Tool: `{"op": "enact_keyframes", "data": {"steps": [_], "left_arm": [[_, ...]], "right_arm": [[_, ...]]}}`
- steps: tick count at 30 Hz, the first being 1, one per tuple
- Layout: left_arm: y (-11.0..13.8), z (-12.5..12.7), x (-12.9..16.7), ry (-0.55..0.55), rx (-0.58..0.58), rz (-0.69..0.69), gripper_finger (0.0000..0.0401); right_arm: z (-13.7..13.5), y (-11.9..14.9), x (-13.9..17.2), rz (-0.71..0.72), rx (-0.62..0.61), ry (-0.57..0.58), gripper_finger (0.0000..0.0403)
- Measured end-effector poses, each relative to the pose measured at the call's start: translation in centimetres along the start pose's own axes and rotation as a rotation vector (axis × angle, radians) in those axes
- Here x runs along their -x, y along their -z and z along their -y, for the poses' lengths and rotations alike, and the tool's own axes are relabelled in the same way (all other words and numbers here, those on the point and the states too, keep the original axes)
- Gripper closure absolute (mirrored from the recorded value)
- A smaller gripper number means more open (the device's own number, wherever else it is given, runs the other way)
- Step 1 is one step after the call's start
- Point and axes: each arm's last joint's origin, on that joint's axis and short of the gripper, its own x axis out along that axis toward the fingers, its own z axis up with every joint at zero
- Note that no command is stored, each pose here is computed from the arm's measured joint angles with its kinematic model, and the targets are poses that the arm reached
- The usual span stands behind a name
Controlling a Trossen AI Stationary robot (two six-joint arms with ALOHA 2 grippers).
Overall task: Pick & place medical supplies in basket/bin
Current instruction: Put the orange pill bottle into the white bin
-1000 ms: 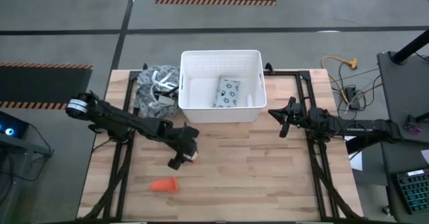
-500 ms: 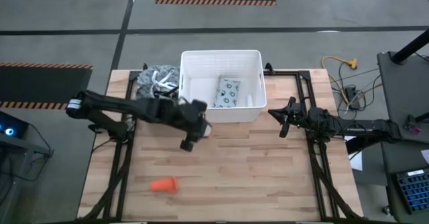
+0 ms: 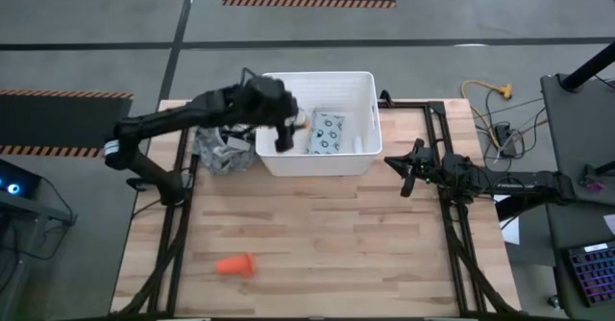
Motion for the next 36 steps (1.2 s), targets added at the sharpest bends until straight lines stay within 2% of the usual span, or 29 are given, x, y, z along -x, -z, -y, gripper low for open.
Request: {"op": "enact_keyframes", "data": {"steps": [4,8,20,27,36], "left_arm": [[1.5,-3.0,-2.7,-0.058,0.057,-0.086,0.022],[3.3,-5.2,-5.9,-0.048,0.104,-0.169,0.022],[6.5,-8.8,-13.1,-0.06,0.144,-0.327,0.0219],[7.9,-10.2,-15.0,-0.053,0.142,-0.369,0.0219],[10.3,-11.1,-15.4,-0.058,0.171,-0.43,0.0219]], "right_arm": [[0.0,0.0,0.0,-0.003,0.004,0.001,0.0394],[0.0,0.0,0.0,-0.004,0.004,0.001,0.0394],[0.0,0.2,-0.1,-0.017,0.007,0.005,0.0394],[0.1,0.3,-0.1,-0.031,0.011,0.009,0.0394],[0.1,0.3,-0.1,-0.035,0.013,0.01,0.0394]]}}
